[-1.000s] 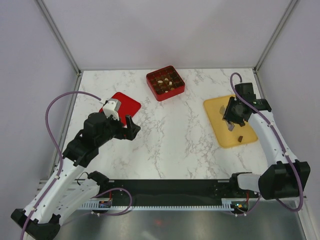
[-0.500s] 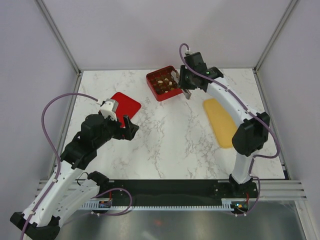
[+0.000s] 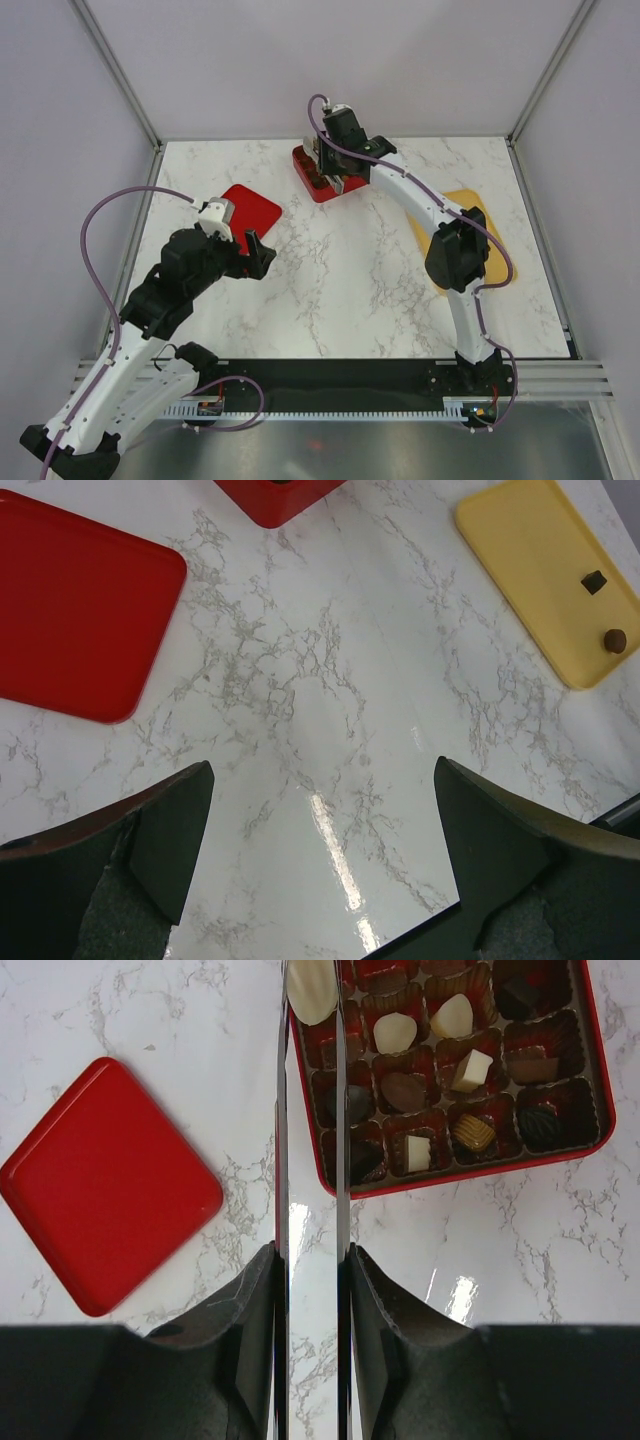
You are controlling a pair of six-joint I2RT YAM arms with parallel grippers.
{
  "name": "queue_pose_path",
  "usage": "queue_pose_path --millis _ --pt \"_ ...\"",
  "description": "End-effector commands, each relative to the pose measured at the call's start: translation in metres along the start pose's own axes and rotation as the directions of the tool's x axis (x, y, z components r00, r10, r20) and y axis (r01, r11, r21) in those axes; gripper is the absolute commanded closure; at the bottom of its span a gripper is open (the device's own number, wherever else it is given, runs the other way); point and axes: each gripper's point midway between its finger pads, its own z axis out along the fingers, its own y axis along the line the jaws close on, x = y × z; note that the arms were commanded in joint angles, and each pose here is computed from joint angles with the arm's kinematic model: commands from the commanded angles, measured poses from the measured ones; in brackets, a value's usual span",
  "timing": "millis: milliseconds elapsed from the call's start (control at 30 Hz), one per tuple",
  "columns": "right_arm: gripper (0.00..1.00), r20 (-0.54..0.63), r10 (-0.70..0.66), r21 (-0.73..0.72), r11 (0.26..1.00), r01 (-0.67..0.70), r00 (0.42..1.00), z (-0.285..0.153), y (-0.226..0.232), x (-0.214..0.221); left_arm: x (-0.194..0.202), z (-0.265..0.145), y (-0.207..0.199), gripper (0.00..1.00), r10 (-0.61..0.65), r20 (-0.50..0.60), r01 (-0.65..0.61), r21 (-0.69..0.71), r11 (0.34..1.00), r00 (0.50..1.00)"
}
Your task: Pack the chocolate
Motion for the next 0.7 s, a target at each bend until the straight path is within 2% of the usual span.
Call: queue_pose_path --millis 0,333,667 --pt "0.62 0.107 -0.027 -0.004 1.000 0.027 0.994 0.006 0.007 -0.027 -0.007 0.000 0.004 0.00 0.033 0.020 -0.033 -0.021 0.999 0.999" --pt "0.59 0.080 -0.054 0.025 0.998 0.052 0.995 0.040 0.003 -0.005 -0.004 0.001 0.004 0.00 0.033 0.010 -0.033 -0.020 0.999 0.999" --pt "0.57 0.059 -0.068 0.050 0.997 0.065 0.996 0.049 -0.003 0.005 -0.003 0.002 0.004 0.00 0.033 0.003 -0.033 -0.019 0.999 0.999"
